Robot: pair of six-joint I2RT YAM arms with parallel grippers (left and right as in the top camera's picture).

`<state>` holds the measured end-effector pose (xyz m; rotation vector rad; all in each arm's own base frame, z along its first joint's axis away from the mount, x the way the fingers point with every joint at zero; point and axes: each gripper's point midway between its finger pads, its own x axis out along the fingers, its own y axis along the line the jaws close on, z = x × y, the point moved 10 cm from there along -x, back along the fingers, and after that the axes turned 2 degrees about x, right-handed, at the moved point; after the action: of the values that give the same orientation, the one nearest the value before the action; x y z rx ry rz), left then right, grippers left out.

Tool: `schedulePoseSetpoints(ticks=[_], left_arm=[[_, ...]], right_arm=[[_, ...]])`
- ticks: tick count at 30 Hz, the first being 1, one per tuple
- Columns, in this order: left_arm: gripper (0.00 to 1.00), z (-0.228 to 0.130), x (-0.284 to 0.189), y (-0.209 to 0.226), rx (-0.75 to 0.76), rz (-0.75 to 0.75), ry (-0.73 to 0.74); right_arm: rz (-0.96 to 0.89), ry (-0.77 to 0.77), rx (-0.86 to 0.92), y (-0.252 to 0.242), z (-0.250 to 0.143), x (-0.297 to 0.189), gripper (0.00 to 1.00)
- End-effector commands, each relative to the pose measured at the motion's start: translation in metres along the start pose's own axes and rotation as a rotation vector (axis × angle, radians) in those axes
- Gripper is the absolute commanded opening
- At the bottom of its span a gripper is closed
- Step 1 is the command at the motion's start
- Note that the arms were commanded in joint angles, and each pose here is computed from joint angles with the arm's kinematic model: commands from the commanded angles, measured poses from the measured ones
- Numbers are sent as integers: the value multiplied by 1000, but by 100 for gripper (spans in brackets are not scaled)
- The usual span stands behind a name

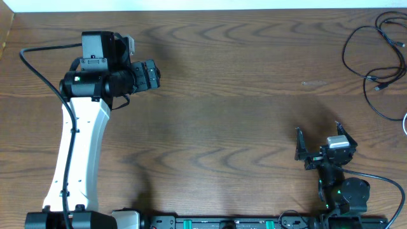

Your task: Untangle cables

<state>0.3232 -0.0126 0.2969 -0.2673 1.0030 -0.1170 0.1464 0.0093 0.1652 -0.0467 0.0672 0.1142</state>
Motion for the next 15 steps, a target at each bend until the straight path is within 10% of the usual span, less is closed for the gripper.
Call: schedulePoseSetpoints(ticks=[1,15], left_arm=[[93,3,-1,1,-4,9,-6],[93,-38,-28,9,32,109,-54]], right_arm=[[-13,-1,1,-1,0,0,99],[-12,-1,1,-1,0,0,99]])
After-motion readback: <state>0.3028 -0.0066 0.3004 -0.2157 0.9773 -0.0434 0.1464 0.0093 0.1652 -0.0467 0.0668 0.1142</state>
